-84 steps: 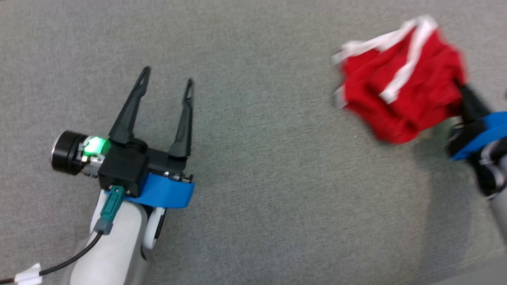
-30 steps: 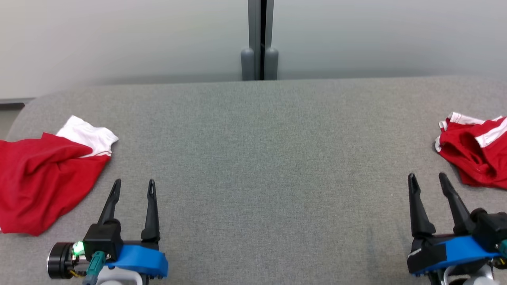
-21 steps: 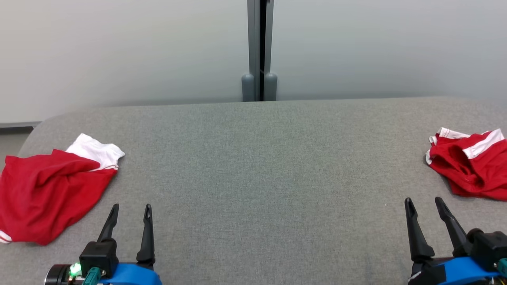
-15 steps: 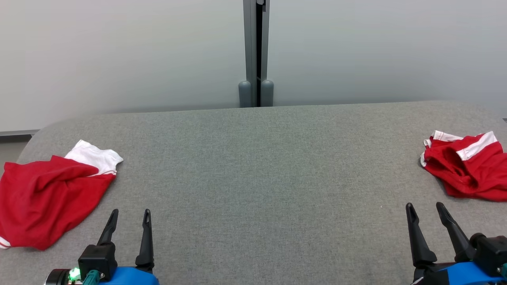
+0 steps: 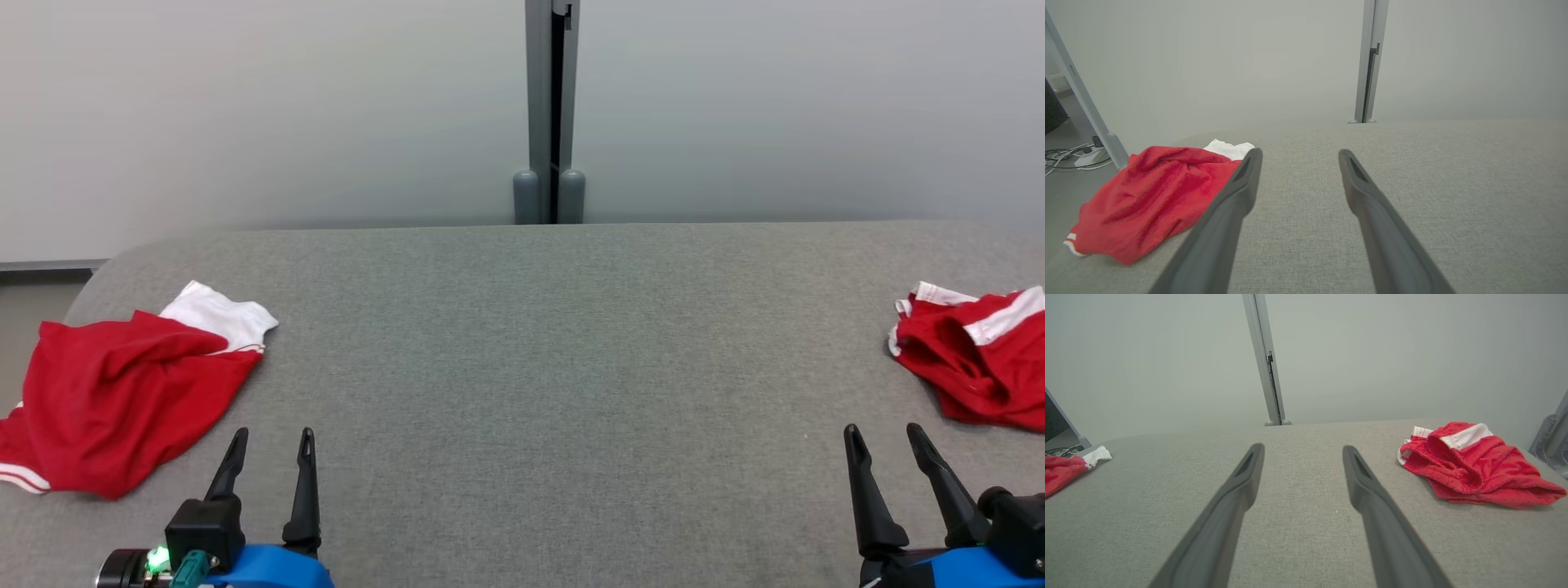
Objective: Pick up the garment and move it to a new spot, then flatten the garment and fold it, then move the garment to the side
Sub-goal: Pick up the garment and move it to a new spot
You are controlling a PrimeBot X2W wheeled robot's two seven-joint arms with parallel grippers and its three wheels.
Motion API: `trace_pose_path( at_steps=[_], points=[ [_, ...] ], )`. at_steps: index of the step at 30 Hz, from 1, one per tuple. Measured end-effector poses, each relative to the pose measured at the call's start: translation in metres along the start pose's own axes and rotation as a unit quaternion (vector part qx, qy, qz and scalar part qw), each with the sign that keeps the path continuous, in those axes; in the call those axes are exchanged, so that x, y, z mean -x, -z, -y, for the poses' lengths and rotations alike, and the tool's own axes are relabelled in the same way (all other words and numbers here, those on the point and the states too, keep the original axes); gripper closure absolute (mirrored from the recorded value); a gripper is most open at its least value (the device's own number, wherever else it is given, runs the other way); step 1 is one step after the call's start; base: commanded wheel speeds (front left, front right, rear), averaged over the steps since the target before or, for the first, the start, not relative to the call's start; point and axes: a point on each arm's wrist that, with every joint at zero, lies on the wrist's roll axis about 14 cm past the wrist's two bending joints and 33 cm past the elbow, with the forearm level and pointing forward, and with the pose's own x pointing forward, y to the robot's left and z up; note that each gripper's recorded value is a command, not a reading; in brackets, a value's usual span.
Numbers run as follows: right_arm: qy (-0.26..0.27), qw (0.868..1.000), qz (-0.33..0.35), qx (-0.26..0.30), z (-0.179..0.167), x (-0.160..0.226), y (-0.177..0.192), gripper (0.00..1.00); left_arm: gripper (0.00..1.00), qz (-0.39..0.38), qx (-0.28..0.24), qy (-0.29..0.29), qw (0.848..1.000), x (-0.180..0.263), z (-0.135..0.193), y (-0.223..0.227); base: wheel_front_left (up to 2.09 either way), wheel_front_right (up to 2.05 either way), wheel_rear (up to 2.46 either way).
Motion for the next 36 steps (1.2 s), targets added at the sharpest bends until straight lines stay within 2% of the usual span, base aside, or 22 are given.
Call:
trace_pose_path(
  at_steps=[5,10,17,22,29,36],
  points=[
    [-0.034,0.999,0.004,0.002,-0.022,-0.013,-0.003,0.00,0.00,0.016,0.005,-0.027,1.000,0.002,-0.017,-0.009,0.00,0.00,0.00],
    [-0.091,0.996,0.007,0.006,-0.059,-0.034,-0.007,0.00,0.00,0.036,0.012,-0.072,0.997,0.007,-0.043,-0.020,0.00,0.00,0.00],
    [-0.180,0.984,0.004,0.011,-0.122,-0.062,-0.006,0.00,0.00,0.032,0.023,-0.146,0.988,0.024,-0.082,-0.016,0.00,0.00,0.00],
    [-0.224,0.975,-0.007,0.008,-0.151,-0.076,0.003,0.00,0.00,0.034,0.025,-0.197,0.979,0.034,-0.106,-0.018,0.00,0.00,0.00],
    [-0.243,0.969,-0.035,0.005,-0.159,-0.100,0.027,0.00,0.00,0.018,0.016,-0.211,0.977,0.010,-0.117,-0.010,0.00,0.00,0.00],
    [-0.230,0.970,-0.073,0.011,-0.140,-0.129,0.065,0.00,0.00,-0.062,0.025,-0.185,0.981,-0.049,-0.118,0.044,0.00,0.00,0.00]
  ],
)
